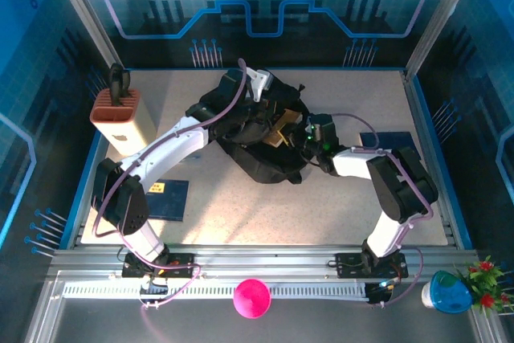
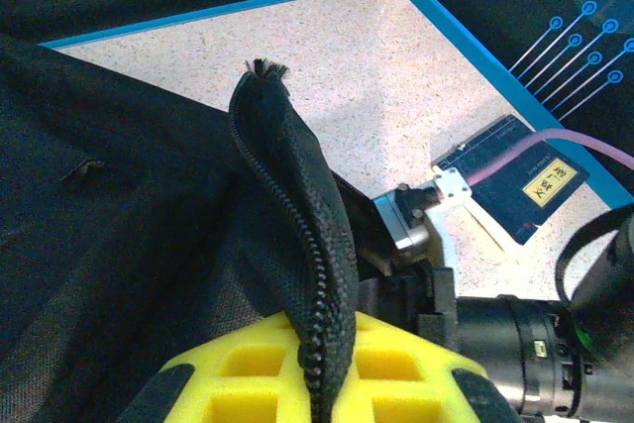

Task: Pack the student bag
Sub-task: Place the book in the student bag, then close the student bag at the top-center of the table.

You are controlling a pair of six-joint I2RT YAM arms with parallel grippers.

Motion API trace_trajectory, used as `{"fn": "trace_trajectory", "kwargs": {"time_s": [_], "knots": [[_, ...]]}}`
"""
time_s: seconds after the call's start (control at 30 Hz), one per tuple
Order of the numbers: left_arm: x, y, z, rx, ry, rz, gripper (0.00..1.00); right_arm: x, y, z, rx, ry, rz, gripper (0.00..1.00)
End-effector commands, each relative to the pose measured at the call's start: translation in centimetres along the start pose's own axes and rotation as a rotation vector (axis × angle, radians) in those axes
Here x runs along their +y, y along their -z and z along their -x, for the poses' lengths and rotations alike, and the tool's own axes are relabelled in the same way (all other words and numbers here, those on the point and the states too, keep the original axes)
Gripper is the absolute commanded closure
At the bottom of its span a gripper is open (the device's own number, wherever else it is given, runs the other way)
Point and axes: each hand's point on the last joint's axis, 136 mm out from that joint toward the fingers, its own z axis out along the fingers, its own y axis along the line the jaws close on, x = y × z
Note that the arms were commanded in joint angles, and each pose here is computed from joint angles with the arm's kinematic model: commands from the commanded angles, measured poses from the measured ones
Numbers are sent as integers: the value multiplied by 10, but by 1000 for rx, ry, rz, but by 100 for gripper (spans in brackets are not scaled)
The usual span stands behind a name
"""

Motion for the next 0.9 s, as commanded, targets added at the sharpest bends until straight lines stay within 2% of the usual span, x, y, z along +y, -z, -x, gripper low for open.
{"fn": "trace_trajectory", "kwargs": {"time_s": [0.0, 0.13, 0.27, 0.37, 0.43, 0.57, 0.7, 0.8, 0.87], "knots": [[-20, 15, 33, -109, -9, -60, 100, 56, -8, 10, -55, 117, 118, 91], [-18, 12, 32, -106, 0, -55, 100, 48, -22, 8, -55, 92, 38, 85], [-12, 11, 31, -108, 4, -31, 100, 18, -40, -1, -10, 0, -101, 75], [-7, 9, 29, -105, 8, -9, 100, 9, -45, -6, 31, -11, -151, 66], [-1, 6, 25, -98, 18, 4, 100, 1, -38, -8, 40, -11, -194, 54], [13, 3, 16, -79, 46, 26, 100, 12, -8, -9, 56, 48, -169, 44], [26, 2, 5, -58, 68, 44, 99, 23, 43, -13, 75, 123, -158, 33], [29, 1, -8, -32, 79, 33, 96, 10, 89, -1, -7, 199, -268, 23], [26, 1, -18, -5, 85, 9, 88, -1, 118, 15, -93, 246, -361, 16]]}}
